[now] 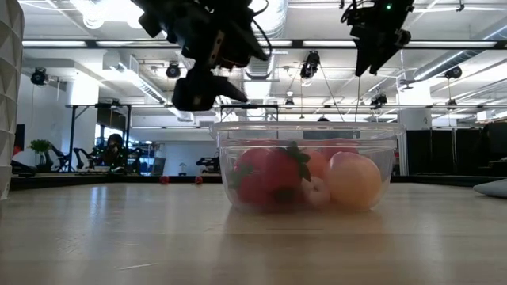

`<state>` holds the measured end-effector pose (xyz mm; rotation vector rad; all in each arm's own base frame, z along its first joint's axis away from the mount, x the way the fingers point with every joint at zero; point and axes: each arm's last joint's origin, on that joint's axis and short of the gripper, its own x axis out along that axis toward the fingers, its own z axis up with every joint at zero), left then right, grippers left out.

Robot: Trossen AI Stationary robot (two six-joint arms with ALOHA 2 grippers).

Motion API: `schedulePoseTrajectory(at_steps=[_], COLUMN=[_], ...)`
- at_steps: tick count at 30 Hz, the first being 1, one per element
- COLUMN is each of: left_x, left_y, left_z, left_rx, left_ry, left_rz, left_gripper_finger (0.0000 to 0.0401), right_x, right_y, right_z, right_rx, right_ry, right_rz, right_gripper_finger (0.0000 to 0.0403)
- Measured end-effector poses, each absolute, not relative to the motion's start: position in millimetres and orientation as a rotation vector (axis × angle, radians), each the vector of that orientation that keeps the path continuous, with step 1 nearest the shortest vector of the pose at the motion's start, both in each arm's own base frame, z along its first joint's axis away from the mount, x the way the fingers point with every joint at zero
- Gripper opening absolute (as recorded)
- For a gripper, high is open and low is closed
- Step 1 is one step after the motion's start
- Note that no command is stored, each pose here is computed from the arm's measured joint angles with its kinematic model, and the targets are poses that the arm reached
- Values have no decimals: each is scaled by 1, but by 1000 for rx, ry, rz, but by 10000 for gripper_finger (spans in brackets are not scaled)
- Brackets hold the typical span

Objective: Pick and placing Produce into tupperware
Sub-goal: Put the red strawberry into the transparent bin

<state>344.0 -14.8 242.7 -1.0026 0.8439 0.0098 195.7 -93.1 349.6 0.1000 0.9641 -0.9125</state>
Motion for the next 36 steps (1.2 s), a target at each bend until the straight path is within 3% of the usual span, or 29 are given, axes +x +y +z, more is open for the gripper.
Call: schedulePoseTrajectory(at_steps=[4,12,19,24,29,36], left_x=[326,267,225,205,189,181], left_y=[11,53,68,73,75,85], left_z=[256,292,323,335,338,335], left_rx=[-952,-811,-734,-692,-633,-559], left_ry=[810,666,499,455,492,515], left_rz=[173,678,741,748,776,879], left_gripper_finger=[235,235,235,235,235,235], right_x=[197,198,229,268,314,374], right_y=[-93,-93,-95,-120,-168,-217], right_z=[350,350,354,348,315,259], right_rx=[101,136,297,401,573,648], right_ry=[951,931,741,591,719,964], right_rz=[-913,-899,-546,-519,-406,-467], right_gripper_finger=[329,329,329,329,329,327])
